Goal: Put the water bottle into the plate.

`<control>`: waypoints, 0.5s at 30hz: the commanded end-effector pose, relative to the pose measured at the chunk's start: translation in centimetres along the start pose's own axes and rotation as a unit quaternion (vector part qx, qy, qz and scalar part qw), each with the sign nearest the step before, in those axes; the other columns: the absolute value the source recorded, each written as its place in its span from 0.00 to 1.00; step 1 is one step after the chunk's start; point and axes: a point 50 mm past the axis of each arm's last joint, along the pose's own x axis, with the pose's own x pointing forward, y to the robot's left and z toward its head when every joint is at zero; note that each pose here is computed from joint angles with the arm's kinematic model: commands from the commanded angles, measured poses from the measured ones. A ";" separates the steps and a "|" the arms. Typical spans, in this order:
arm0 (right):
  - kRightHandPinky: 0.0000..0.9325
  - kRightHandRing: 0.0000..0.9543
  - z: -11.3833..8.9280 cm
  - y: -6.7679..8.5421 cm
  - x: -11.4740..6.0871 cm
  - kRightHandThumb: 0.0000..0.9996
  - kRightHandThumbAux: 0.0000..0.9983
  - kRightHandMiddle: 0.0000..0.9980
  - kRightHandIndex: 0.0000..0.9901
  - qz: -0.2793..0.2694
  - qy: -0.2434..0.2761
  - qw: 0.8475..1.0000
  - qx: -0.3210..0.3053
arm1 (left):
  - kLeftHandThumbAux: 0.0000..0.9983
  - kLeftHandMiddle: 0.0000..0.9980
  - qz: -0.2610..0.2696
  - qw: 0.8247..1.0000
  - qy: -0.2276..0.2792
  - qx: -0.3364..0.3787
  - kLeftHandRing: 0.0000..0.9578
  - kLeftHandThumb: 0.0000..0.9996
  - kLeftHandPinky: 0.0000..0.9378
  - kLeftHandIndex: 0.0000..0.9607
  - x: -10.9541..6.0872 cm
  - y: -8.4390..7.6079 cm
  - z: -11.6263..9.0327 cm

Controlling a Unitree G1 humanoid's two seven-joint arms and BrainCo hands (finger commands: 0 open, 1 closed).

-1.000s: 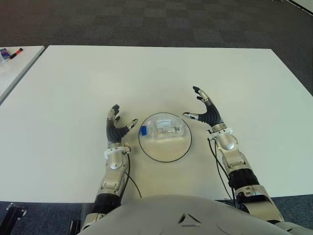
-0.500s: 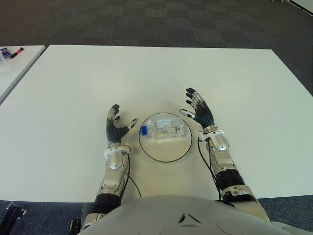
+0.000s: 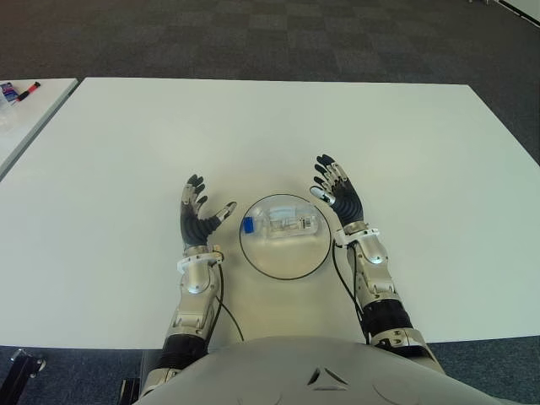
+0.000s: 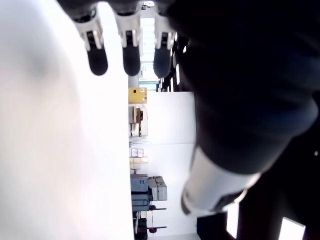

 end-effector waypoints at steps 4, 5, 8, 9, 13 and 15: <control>0.02 0.00 -0.7 0.6 -0.4 0.05 0.66 0.00 0.00 -0.001 0.024 0.999 0.033 | 0.96 0.15 0.030 0.998 0.010 -0.052 0.17 0.00 0.22 0.12 -0.4 -0.7 0.1; 0.02 0.00 -0.8 0.7 -0.5 0.05 0.66 0.00 0.00 -0.001 0.026 0.999 0.035 | 0.96 0.15 0.031 0.998 0.010 -0.056 0.17 0.00 0.22 0.12 -0.5 -0.7 0.1; 0.02 0.00 -0.9 0.9 -0.6 0.05 0.67 0.00 0.00 0.000 0.030 0.999 0.039 | 0.97 0.16 0.032 0.997 0.008 -0.064 0.17 0.00 0.22 0.12 -0.5 -0.6 0.2; 0.02 0.00 -1.0 0.9 -0.6 0.06 0.67 0.00 0.00 0.000 0.030 0.999 0.040 | 0.97 0.16 0.032 0.997 0.007 -0.066 0.17 0.00 0.22 0.12 -0.5 -0.7 0.2; 0.02 0.00 -1.1 1.1 -0.7 0.06 0.67 0.00 0.00 0.000 0.036 0.998 0.044 | 0.98 0.16 0.032 0.997 0.005 -0.074 0.17 0.00 0.22 0.13 -0.5 -0.7 0.3; 0.02 0.00 -1.1 1.2 -0.8 0.06 0.67 0.00 0.00 0.000 0.039 0.998 0.045 | 0.99 0.16 0.032 0.997 0.004 -0.076 0.17 0.00 0.22 0.13 -0.4 -0.7 0.4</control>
